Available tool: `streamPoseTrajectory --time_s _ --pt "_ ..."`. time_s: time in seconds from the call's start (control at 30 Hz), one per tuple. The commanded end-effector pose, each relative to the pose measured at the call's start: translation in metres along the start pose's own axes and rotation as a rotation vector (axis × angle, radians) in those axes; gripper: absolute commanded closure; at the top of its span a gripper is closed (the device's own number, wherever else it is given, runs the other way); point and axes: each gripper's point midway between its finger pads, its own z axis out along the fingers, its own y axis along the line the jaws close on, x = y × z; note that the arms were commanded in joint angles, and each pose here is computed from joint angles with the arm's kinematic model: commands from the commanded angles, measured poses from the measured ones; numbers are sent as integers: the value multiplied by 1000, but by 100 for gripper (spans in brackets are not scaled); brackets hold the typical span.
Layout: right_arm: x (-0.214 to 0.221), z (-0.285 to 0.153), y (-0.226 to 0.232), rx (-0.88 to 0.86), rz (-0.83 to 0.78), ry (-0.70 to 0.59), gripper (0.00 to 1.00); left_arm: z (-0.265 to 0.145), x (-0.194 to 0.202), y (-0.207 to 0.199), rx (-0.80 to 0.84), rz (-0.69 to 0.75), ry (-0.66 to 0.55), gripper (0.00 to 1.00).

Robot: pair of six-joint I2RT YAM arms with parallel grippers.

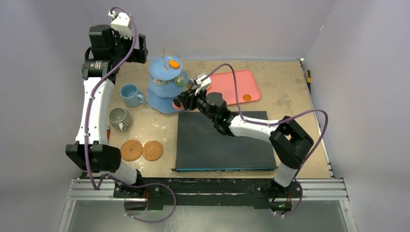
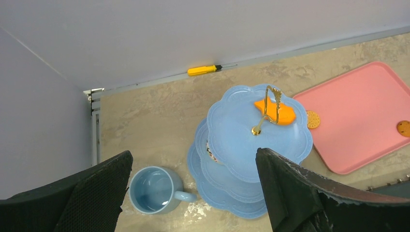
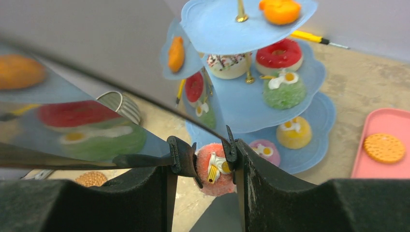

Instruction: Serve the afternoon tea

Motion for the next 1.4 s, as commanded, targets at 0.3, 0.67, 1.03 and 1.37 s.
streamPoseTrajectory --time_s 0.3,0.67,1.03,1.37 --pt "2 45 25 -17 60 -77 57 -17 -25 3 -19 7 -72 1" --pt "19 86 19 19 76 -102 57 -18 -26 6 -29 27 -74 1" --pt "37 94 3 89 98 -123 57 -16 -23 6 -29 36 -70 1" --pt "57 99 -3 122 109 -109 48 -14 -23 5 -24 36 -73 1"
